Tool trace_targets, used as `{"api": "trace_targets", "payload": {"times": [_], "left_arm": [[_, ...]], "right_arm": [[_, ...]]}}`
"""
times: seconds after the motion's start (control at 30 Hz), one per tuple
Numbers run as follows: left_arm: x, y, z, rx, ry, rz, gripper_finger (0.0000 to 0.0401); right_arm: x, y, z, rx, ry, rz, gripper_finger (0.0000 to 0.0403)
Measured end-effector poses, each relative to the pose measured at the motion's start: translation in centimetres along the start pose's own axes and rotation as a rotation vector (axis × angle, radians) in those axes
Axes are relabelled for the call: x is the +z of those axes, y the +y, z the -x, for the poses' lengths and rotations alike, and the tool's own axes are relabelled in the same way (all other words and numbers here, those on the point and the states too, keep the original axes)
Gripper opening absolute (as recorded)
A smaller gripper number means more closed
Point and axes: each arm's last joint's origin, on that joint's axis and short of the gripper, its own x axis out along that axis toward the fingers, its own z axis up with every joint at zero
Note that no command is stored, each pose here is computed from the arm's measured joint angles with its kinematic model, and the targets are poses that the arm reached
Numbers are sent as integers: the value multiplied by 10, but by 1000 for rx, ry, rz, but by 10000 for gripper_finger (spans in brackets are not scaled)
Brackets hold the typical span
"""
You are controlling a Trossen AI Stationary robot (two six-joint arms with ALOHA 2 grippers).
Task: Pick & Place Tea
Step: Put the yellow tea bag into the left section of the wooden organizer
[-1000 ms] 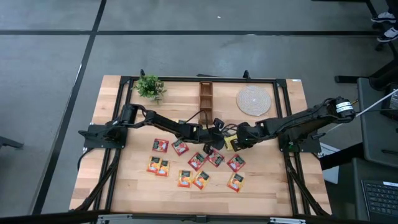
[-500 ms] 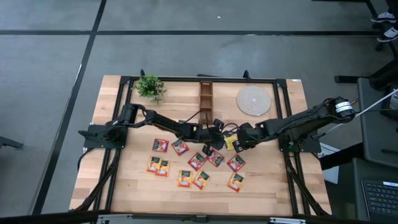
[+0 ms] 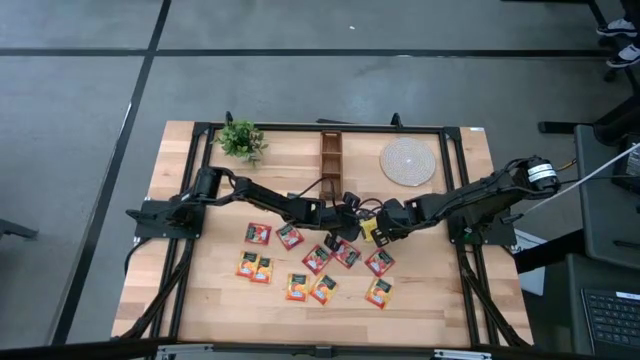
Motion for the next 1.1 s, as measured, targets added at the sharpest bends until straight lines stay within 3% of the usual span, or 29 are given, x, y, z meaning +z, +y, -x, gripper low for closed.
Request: {"api": "trace_targets", "payload": {"times": [0.4, 0.47, 0.53, 0.63, 0.73, 0.97, 1.1], "left_arm": [[-6, 3, -2, -95, -34, 14, 39], [-10, 8, -3, -91, -21, 102, 48], [-15, 16, -3, -109, -9, 279, 62], [-23, 34, 0, -220, -43, 532, 91], [-29, 45, 2, -391, -99, 688, 123], [-34, 49, 2, -444, -106, 763, 186], [-32, 45, 0, -401, -83, 763, 206]], "right_arm": [[0, -1, -1, -7, -4, -2, 0], [0, -1, -1, -8, -3, -4, 0], [0, -1, -1, -8, -4, -4, 0], [0, -1, -1, -7, 0, -4, 0], [0, -1, -1, -4, 9, -5, 0], [0, -1, -1, 2, 19, -6, 0], [0, -1, -1, 1, 19, -6, 0]]}}
